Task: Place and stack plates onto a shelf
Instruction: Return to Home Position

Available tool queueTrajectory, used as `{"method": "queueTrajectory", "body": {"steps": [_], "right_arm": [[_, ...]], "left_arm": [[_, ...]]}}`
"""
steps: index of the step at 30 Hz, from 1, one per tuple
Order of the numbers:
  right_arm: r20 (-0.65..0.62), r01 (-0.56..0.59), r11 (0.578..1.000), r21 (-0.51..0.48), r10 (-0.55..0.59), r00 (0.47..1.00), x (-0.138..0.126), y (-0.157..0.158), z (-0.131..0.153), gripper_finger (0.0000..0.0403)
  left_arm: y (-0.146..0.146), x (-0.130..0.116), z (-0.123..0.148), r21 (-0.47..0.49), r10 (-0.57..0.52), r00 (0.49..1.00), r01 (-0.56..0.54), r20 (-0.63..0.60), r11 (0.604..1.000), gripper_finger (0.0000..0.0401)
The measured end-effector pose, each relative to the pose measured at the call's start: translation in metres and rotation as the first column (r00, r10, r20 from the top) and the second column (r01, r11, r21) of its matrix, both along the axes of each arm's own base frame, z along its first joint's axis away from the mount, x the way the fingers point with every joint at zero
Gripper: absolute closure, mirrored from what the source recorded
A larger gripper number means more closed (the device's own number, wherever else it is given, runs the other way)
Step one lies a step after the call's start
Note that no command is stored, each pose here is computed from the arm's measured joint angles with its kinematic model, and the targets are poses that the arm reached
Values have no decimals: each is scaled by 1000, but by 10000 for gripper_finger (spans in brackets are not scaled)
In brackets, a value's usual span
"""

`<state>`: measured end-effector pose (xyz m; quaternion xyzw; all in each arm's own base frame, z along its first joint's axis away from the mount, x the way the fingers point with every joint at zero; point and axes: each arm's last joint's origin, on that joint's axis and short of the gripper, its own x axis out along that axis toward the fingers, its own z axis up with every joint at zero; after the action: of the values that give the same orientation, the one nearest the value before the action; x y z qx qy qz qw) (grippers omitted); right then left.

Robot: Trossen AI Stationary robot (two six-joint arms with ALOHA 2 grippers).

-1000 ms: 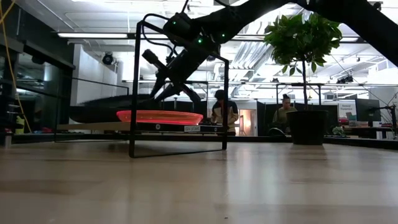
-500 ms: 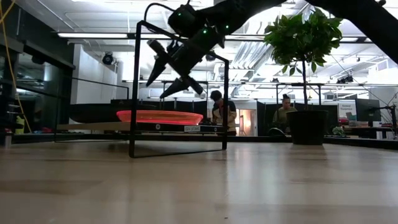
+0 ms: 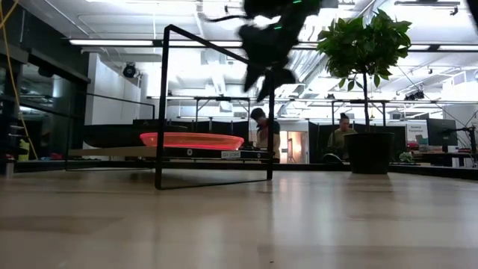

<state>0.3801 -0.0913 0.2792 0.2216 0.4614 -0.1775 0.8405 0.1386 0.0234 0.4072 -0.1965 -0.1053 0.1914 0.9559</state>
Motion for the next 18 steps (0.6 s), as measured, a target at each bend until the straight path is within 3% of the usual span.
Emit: {"method": "queueTrajectory", "body": {"steps": [5,10,14,18], "right_arm": [[152,69,995,78,-81,985,-65,36,3,180],[459,51,984,171,-125,880,-112,79,18,199],[600,66,987,145,-141,787,-134,99,30,253],[618,91,992,82,-122,777,-144,108,41,352]], "left_arm": [[1,8,-5,6,-2,999,2,-49,1000,290],[1,26,-10,183,11,989,16,-145,983,299],[-3,48,-16,256,-71,978,121,-195,959,331],[-9,63,-35,242,-144,959,205,-245,948,389]]}}
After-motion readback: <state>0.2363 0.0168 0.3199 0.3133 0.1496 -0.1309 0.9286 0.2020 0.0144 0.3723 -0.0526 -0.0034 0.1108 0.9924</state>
